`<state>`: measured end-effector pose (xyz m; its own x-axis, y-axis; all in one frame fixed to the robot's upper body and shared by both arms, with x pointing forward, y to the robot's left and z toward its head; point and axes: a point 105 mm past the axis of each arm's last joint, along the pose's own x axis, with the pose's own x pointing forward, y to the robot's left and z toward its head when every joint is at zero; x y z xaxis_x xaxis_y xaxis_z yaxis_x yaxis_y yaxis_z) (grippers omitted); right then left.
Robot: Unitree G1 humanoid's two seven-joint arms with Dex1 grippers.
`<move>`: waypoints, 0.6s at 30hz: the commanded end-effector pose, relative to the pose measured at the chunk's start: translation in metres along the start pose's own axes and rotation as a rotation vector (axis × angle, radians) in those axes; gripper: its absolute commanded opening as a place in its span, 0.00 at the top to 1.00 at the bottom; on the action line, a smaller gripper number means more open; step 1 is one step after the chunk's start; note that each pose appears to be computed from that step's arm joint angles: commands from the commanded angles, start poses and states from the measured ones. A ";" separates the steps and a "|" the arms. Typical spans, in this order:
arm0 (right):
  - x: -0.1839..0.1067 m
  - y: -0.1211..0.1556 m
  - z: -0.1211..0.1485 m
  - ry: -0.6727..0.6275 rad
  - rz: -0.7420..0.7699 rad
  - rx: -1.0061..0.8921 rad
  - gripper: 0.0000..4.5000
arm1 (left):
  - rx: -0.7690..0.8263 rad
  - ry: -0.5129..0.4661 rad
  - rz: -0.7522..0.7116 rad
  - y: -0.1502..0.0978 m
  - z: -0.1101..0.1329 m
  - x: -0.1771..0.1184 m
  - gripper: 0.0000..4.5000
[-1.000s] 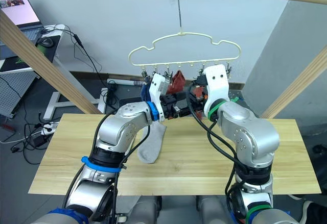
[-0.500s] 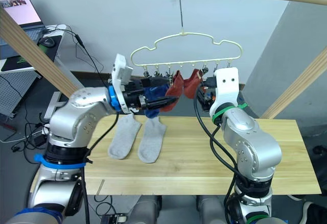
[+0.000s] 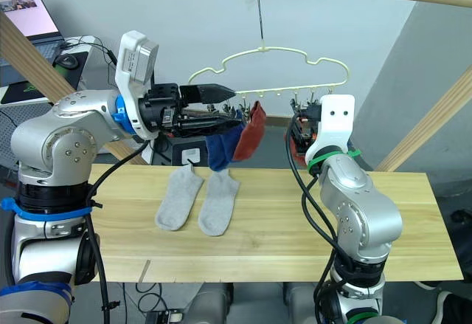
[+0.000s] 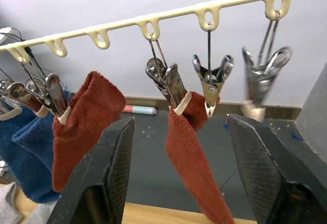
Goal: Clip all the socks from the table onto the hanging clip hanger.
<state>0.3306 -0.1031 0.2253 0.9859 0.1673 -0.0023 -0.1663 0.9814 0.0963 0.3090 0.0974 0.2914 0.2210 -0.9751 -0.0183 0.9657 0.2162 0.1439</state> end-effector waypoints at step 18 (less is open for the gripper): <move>0.009 0.001 0.017 -0.066 -0.017 0.036 0.38 | 0.055 0.014 -0.001 -0.005 0.008 -0.003 0.14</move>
<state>0.3420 -0.1035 0.2258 0.9902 0.1389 -0.0140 -0.1360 0.9824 0.1279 0.3107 0.1002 0.2884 0.2358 -0.9711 -0.0360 0.9634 0.2287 0.1398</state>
